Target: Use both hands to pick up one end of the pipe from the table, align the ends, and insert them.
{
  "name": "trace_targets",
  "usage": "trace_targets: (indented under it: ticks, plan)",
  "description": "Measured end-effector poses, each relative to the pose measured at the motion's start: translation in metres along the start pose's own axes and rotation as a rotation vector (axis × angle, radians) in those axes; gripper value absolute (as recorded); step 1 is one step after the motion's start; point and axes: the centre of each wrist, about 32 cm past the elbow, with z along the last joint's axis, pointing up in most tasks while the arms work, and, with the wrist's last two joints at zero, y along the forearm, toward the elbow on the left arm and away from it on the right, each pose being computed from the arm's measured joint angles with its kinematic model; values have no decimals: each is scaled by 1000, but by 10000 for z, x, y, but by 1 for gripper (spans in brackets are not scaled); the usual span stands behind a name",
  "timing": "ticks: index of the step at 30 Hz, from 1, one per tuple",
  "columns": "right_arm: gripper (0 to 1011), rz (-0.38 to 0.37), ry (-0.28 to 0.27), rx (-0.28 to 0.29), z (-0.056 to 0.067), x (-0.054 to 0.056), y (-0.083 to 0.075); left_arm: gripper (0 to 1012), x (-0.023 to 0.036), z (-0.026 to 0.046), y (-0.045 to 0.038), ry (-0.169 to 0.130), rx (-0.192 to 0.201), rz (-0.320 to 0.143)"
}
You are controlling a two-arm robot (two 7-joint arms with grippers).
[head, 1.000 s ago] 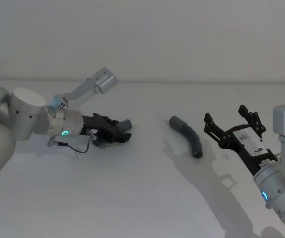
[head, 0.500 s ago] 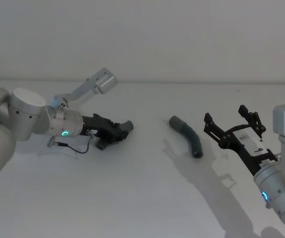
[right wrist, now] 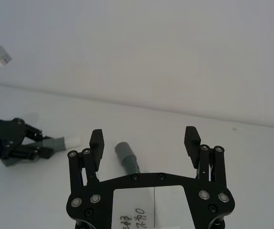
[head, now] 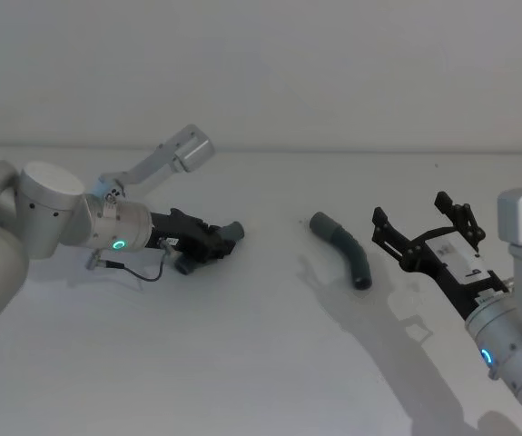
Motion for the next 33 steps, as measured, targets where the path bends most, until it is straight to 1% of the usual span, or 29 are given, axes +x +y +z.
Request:
trace_targets:
  ticks: [5, 7, 8, 9, 12, 14, 17, 20, 21, 23, 26, 27, 31, 33]
  plan:
    - [1001, 39, -13, -40, 70, 58, 34, 366, 0, 0, 0, 0, 0, 0]
    - [1001, 57, -19, -60, 113, 87, 56, 366, 0, 0, 0, 0, 0, 0]
    - [1001, 71, -21, -80, 137, 106, 71, 366, 0, 0, 0, 0, 0, 0]
    - [1001, 71, -21, -80, 137, 106, 71, 366, 0, 0, 0, 0, 0, 0]
    - [1002, 102, -29, -124, 218, 159, 121, 366, 0, 0, 0, 0, 0, 0]
    - [1001, 116, -30, -148, 250, 180, 142, 366, 0, 0, 0, 0, 0, 0]
    - [1001, 146, -34, -196, 349, 229, 206, 366, 0, 0, 0, 0, 0, 0]
    - [1002, 163, -33, -231, 405, 254, 247, 366, 0, 0, 0, 0, 0, 0]
    - [1001, 175, -31, -257, 449, 270, 281, 366, 0, 0, 0, 0, 0, 0]
    - [1002, 183, -30, -276, 486, 283, 312, 366, 0, 0, 0, 0, 0, 0]
    - [1002, 201, -29, -321, 575, 304, 392, 366, 0, 0, 0, 0, 0, 0]
    - [1002, 201, -29, -321, 575, 304, 392, 366, 0, 0, 0, 0, 0, 0]
    - [1001, 216, -34, -363, 651, 314, 472, 366, 0, 0, 0, 0, 0, 0]
    - [1001, 220, -36, -376, 667, 315, 497, 366, 0, 0, 0, 0, 0, 0]
